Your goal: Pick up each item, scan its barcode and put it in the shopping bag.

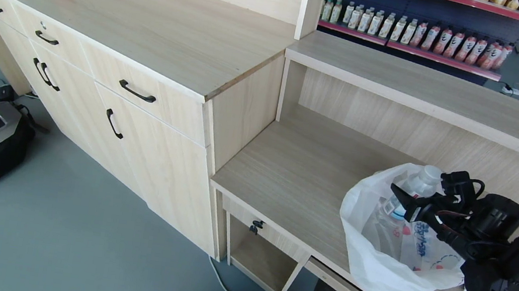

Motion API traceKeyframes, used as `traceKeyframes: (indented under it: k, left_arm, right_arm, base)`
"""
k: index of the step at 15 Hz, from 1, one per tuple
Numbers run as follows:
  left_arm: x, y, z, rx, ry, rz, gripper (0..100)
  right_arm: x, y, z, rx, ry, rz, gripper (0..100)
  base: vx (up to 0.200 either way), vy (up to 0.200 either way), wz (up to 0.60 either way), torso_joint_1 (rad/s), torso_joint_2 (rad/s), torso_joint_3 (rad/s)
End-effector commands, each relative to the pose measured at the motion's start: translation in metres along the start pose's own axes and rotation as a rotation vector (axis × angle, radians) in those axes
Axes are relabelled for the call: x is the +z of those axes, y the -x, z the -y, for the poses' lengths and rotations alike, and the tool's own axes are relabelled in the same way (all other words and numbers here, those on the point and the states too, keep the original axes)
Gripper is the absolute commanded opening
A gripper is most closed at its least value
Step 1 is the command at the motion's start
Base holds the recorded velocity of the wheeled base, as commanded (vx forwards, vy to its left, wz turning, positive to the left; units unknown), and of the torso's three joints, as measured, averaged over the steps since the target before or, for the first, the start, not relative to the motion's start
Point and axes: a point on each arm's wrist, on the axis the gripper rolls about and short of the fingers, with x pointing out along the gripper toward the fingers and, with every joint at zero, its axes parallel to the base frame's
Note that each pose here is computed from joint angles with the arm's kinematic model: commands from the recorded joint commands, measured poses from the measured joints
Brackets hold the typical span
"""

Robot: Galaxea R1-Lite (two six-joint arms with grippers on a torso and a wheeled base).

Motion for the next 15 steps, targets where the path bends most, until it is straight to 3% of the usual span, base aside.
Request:
traceKeyframes:
  k: [1, 3, 4, 6, 9, 11, 15]
  left_arm:
    - [0.000, 0.000, 0.000, 0.000, 0.000, 0.001, 100]
    - [0.000, 0.000, 0.000, 0.000, 0.000, 0.001, 100]
    - [0.000, 0.000, 0.000, 0.000, 0.000, 0.001, 100]
    - [0.000, 0.000, 0.000, 0.000, 0.000, 0.001, 100]
    - [0.000, 0.000, 0.000, 0.000, 0.000, 0.001, 100]
    - [0.000, 0.000, 0.000, 0.000, 0.000, 0.001, 100]
    - [0.000, 0.000, 0.000, 0.000, 0.000, 0.001, 100]
  right_arm:
    - [-0.004, 0.000, 0.000, 0.002, -0.005, -0.013, 0]
    - [-0.007, -0.001, 0.000, 0.001, -0.007, -0.019, 0]
    - [-0.007, 0.000, 0.000, 0.001, -0.006, -0.020, 100]
    - [-0.003, 0.001, 0.000, 0.000, -0.004, -0.012, 100]
    - [0.057, 0.018, -0.006, 0.007, 0.032, 0.085, 100]
    - [0.100, 0.060, -0.016, -0.002, 0.050, 0.090, 100]
    - [0.156, 0.168, -0.023, -0.145, 0.128, 0.039, 100]
  base:
    - [0.000, 0.000, 0.00, 0.000, 0.00, 0.000]
    - [0.000, 0.000, 0.00, 0.000, 0.00, 0.000]
    - [0.000, 0.000, 0.00, 0.000, 0.00, 0.000]
    - [0.000, 0.000, 0.00, 0.000, 0.00, 0.000]
    - [0.000, 0.000, 0.00, 0.000, 0.00, 0.000]
    - [0.000, 0.000, 0.00, 0.000, 0.00, 0.000]
    - [0.000, 0.000, 0.00, 0.000, 0.00, 0.000]
